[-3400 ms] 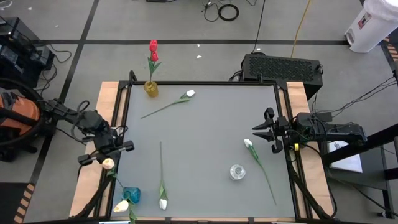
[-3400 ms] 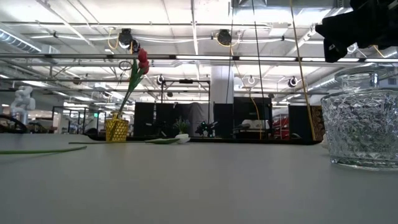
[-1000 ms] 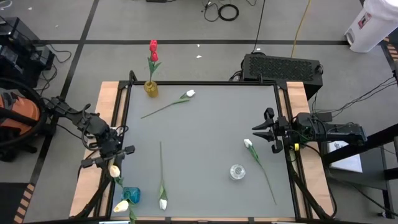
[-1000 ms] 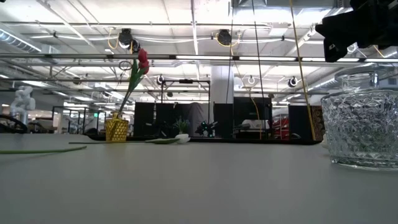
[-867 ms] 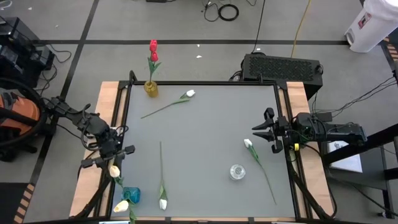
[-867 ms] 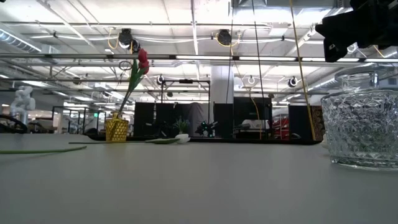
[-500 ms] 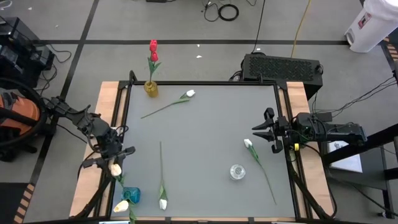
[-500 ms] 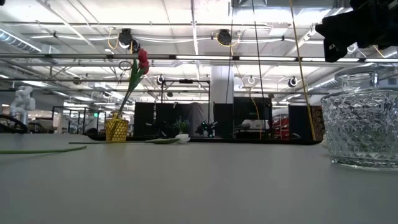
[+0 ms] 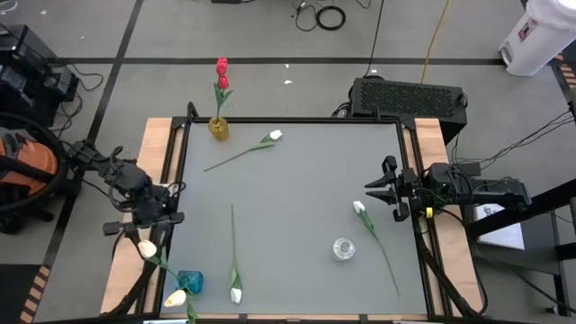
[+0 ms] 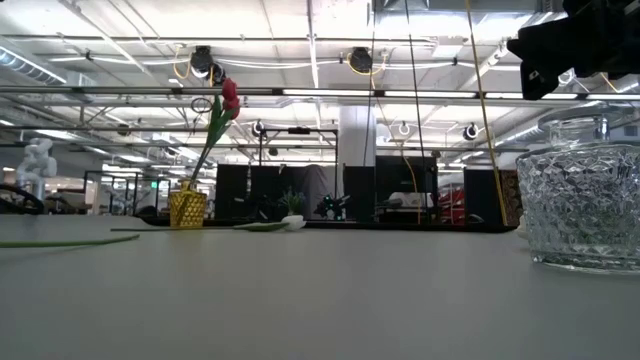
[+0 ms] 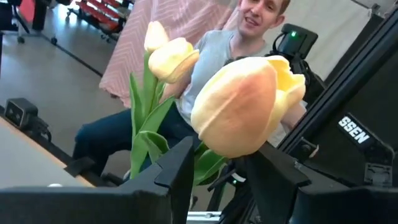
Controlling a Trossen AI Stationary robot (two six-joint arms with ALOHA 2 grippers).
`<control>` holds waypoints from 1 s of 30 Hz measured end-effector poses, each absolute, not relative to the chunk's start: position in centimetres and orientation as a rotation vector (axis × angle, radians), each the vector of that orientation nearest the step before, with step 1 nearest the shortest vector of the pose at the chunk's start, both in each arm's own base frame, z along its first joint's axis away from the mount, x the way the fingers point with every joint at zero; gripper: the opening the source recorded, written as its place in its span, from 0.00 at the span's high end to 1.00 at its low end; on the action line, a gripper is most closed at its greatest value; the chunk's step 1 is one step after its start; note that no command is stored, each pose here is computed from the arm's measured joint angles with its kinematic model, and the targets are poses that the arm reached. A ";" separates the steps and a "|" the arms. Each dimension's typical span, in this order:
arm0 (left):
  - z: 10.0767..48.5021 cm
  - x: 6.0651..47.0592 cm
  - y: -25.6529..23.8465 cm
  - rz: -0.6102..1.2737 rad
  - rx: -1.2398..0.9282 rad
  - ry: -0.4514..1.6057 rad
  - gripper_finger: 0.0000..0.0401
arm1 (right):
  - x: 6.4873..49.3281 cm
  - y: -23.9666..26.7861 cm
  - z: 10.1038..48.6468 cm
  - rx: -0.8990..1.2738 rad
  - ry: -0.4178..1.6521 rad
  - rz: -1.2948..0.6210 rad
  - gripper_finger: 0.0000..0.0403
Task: Sort flowers into vase by color
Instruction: Put the yellow tulip into the blue vase, then put the top white tulip into the transparent vase
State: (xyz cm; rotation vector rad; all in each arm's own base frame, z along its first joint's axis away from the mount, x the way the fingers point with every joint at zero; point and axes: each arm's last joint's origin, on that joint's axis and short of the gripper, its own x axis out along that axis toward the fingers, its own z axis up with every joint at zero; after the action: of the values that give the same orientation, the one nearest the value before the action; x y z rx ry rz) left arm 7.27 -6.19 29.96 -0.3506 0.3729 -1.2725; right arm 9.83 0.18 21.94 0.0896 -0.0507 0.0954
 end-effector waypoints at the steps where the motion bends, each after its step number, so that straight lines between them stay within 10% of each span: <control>1: 30.0 7.2 -6.2 -1.272 -0.349 0.368 0.64 | 9.8 0.2 21.9 0.090 -0.051 0.095 0.79; 30: 27.6 6.8 -5.4 -1.017 -0.265 0.534 0.64 | 9.8 0.2 21.9 0.090 -0.050 0.095 0.79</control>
State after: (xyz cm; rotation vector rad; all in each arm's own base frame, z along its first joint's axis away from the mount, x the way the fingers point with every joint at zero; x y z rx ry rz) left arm 6.80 -5.40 27.57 -0.2650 0.5339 -1.0172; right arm 9.83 0.18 21.93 0.0896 -0.0505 0.0954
